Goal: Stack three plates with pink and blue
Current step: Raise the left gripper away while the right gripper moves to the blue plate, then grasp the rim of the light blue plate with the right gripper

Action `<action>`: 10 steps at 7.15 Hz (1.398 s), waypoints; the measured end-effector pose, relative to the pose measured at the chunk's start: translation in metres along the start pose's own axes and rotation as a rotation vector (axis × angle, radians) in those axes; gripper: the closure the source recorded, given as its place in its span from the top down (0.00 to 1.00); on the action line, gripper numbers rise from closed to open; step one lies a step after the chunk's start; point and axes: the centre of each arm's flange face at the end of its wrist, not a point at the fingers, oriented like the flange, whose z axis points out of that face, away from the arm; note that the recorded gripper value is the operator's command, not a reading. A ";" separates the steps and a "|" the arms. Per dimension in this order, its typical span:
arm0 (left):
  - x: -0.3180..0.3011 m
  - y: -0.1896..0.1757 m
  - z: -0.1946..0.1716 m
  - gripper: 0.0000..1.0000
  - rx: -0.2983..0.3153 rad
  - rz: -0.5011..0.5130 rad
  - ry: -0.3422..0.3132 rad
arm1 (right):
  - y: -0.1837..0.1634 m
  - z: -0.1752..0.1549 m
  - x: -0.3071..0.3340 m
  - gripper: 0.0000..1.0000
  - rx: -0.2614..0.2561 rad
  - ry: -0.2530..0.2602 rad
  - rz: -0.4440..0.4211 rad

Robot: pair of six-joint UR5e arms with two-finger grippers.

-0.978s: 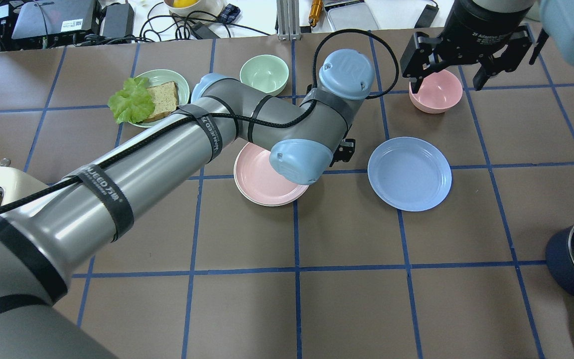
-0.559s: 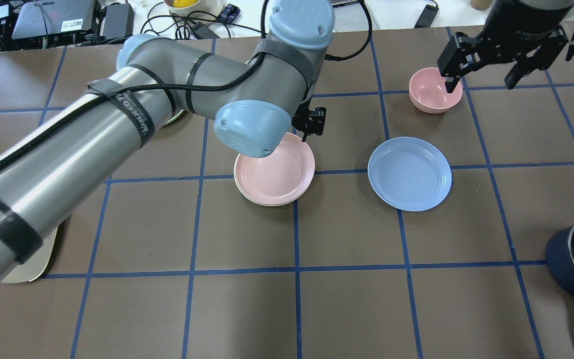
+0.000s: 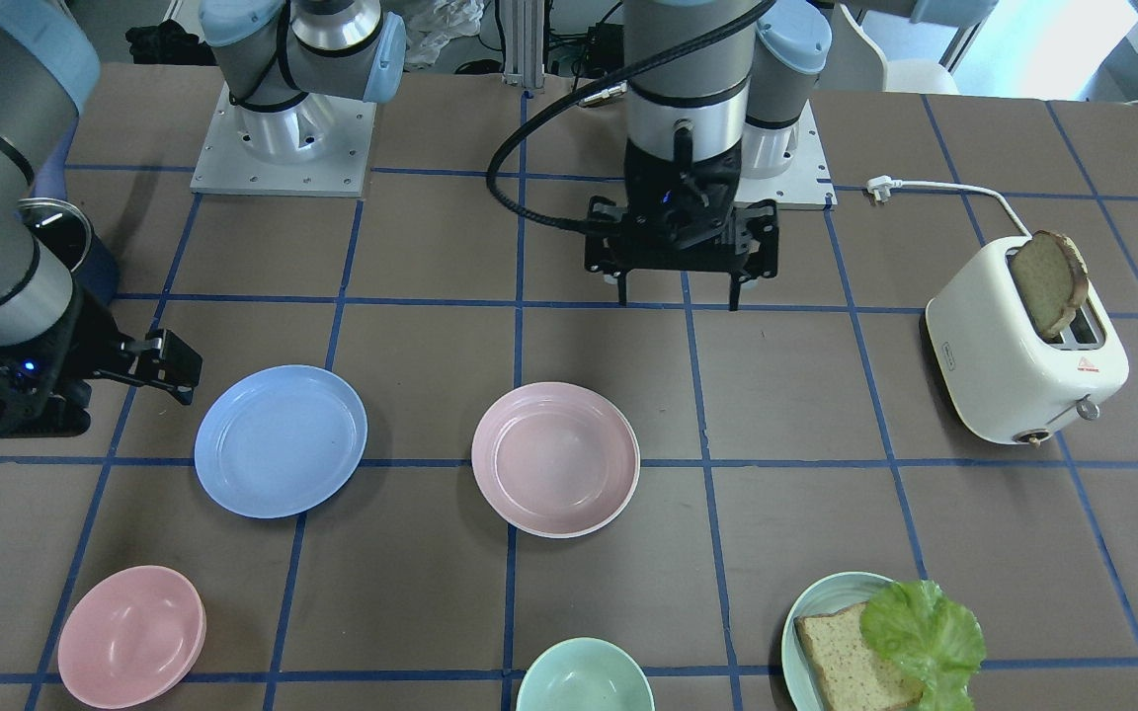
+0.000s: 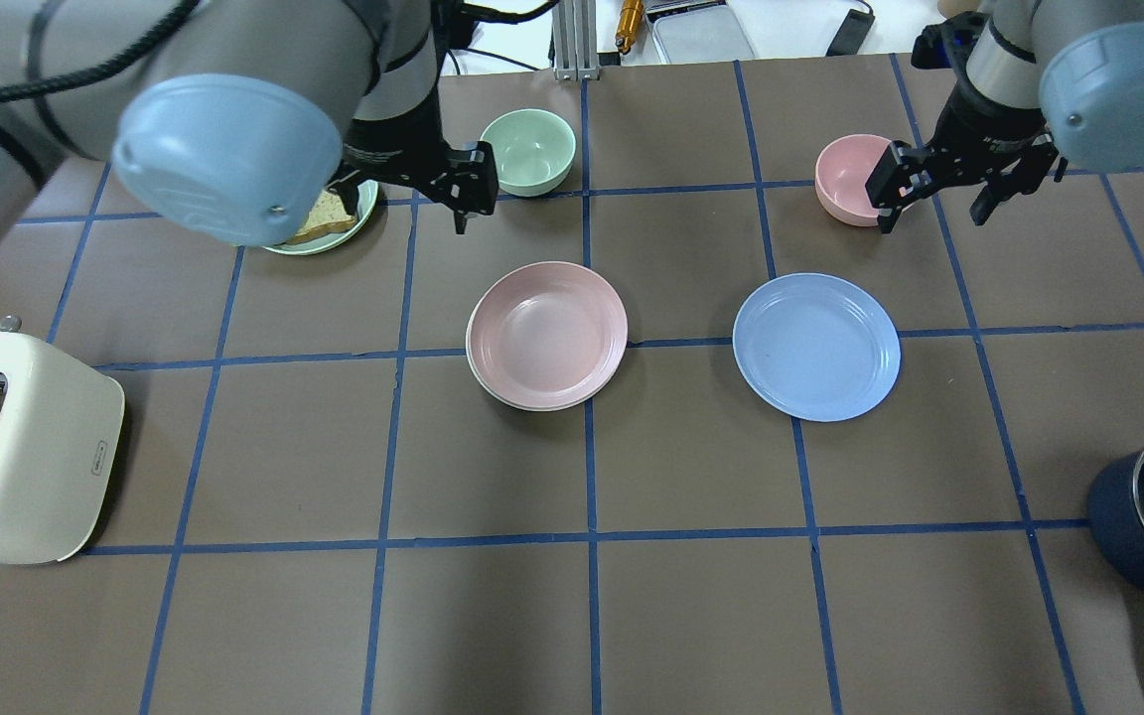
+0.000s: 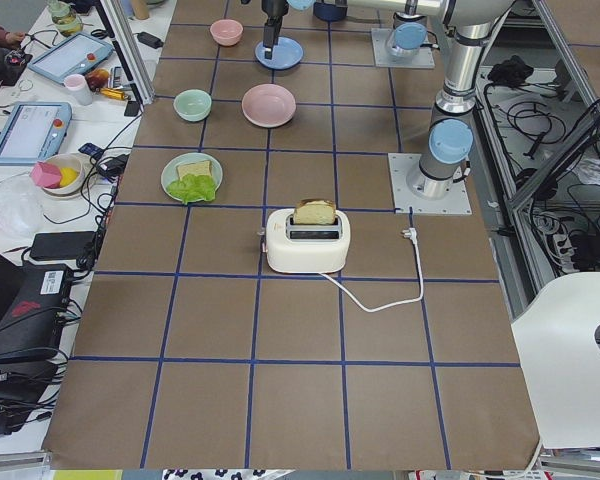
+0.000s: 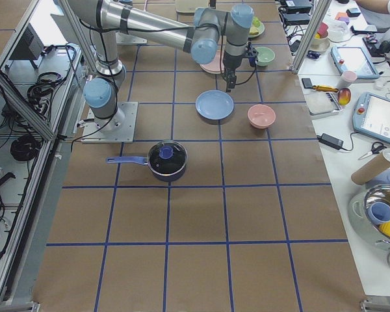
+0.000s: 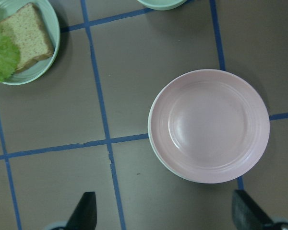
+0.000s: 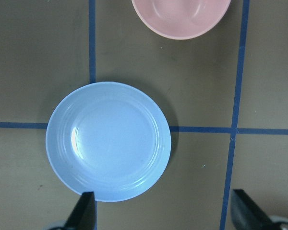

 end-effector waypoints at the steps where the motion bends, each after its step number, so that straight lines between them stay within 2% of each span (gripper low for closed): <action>1: -0.033 0.008 -0.014 1.00 -0.008 -0.007 0.019 | -0.009 0.042 0.006 1.00 -0.024 -0.004 -0.013; 2: -0.061 0.015 -0.026 1.00 0.000 -0.008 0.040 | -0.013 0.080 0.012 0.98 -0.040 -0.007 -0.023; 3: -0.082 0.022 -0.035 1.00 0.013 -0.003 0.051 | -0.012 0.109 0.019 0.87 -0.051 -0.013 -0.026; 4: -0.098 0.026 -0.041 1.00 0.024 -0.002 0.069 | -0.008 0.131 0.025 0.52 -0.057 -0.021 -0.023; 5: -0.109 0.030 -0.043 1.00 0.027 -0.013 0.100 | -0.003 0.146 0.027 0.26 -0.060 -0.025 -0.020; 6: -0.117 0.032 -0.043 1.00 0.020 -0.023 0.118 | 0.001 0.154 0.027 0.18 -0.064 -0.027 -0.019; 7: -0.122 0.033 -0.043 1.00 0.015 -0.028 0.126 | 0.002 0.158 0.028 0.01 -0.065 -0.028 -0.020; 10: -0.136 0.035 -0.033 1.00 -0.020 -0.067 0.140 | 0.002 0.157 0.025 0.00 -0.055 -0.053 -0.024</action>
